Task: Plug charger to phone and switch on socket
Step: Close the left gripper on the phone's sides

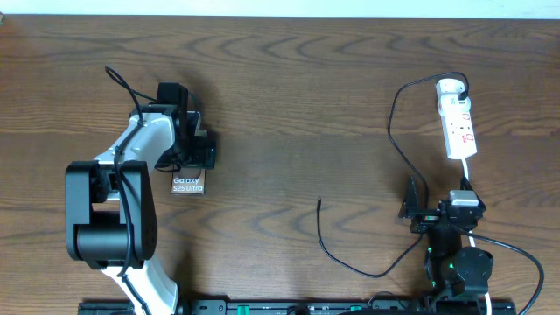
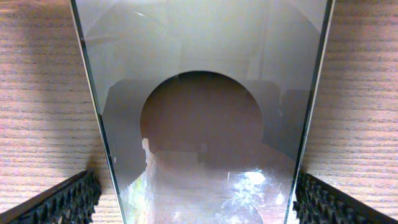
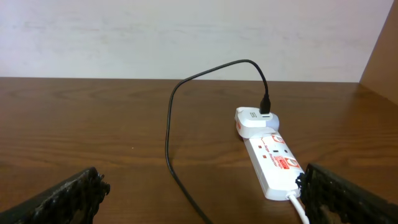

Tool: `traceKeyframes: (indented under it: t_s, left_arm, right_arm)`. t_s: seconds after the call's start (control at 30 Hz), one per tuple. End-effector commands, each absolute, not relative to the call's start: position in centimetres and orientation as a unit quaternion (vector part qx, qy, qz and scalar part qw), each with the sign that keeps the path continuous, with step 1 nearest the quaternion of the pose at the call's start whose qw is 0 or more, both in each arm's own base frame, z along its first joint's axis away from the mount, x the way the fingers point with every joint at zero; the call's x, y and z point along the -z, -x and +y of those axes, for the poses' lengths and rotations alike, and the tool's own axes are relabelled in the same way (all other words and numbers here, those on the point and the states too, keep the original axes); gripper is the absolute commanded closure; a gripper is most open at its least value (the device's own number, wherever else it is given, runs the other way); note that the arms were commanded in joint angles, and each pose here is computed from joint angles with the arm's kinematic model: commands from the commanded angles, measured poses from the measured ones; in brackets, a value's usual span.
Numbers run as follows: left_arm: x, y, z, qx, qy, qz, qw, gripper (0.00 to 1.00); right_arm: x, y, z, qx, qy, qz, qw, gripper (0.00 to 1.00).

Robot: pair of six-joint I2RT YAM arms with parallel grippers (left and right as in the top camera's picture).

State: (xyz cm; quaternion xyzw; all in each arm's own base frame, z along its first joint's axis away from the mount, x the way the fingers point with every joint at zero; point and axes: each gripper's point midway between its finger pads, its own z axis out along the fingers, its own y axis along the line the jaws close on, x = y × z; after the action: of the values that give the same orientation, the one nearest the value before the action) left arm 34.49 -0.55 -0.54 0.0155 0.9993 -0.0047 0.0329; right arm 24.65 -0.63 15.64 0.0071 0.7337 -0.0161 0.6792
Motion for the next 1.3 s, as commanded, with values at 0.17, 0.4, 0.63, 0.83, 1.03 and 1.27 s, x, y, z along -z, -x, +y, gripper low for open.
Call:
traceKeyframes:
  t_s: [0.17,0.4,0.63,0.83,1.03,1.27]
  left_arm:
    - [3.38,-31.02,-0.81,0.016,-0.016,0.999,-0.037,0.02]
    - [3.37,-30.93,-0.81,0.016,-0.016,0.999,-0.039,0.02]
    - [3.37,-30.93,-0.81,0.016,-0.016,0.999,-0.039,0.02]
    - [3.37,-30.94,-0.81,0.016,-0.016,0.999,-0.039,0.02]
    - [3.37,-30.93,-0.81,0.016,-0.016,0.999,-0.039,0.04]
    - [3.37,-30.93,-0.81,0.016,-0.016,0.999,-0.039,0.11]
  right_arm:
    - [-15.61,-24.62,-0.81,0.022,-0.005,0.734,0.679,0.01]
    - [-15.61,-24.62,-0.81,0.022,-0.005,0.734,0.679,0.01]
    - [-15.61,-24.62,-0.82,0.022,-0.005,0.734,0.679,0.01]
    - [-15.61,-24.62,-0.81,0.022,-0.005,0.734,0.679,0.01]
    - [-15.61,-24.62,-0.81,0.022,-0.005,0.734,0.679,0.01]
    - [-15.61,-24.62,-0.81,0.022,-0.005,0.734,0.679,0.01]
